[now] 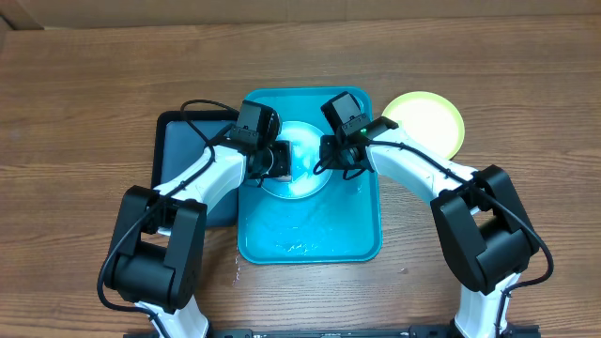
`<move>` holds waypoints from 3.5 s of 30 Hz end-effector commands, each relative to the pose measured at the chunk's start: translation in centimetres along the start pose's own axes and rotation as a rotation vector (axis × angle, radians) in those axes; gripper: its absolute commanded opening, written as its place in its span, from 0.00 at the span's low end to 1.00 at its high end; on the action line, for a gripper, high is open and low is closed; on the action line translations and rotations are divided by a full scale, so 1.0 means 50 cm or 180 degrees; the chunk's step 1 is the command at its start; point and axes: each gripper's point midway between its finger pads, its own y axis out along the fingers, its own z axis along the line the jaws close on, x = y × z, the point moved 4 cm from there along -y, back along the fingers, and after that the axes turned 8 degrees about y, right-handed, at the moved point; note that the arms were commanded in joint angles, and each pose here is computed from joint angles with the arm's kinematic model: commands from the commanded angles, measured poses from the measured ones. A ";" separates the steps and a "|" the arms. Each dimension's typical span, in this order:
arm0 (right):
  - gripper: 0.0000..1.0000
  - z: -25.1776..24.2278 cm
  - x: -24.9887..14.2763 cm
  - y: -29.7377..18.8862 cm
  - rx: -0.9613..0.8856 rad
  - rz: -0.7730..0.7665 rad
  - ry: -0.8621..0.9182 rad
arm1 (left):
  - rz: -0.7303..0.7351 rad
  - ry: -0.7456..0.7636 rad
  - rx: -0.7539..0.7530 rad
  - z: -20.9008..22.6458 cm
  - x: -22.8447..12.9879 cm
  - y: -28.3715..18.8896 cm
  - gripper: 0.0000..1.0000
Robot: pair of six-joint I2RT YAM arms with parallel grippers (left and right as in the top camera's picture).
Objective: Clean dirty plates on tray and stack at the side
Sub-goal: 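Keep scrubbing the white plate center with the sponge in the left gripper, then scrub around the white plate's surface with the sponge while right gripper holds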
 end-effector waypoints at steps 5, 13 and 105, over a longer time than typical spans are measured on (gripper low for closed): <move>0.04 0.015 -0.010 0.004 0.0120 0.0080 -0.0026 | -0.0086 -0.0001 -0.0015 -0.011 -0.003 0.033 0.04; 0.04 0.015 -0.010 0.004 0.0121 0.0078 -0.0025 | -0.0430 0.0066 0.0150 -0.002 0.039 0.030 0.04; 0.04 0.020 -0.052 0.003 0.0101 0.0348 -0.0079 | 0.0071 0.0218 0.0262 0.006 0.031 0.035 0.04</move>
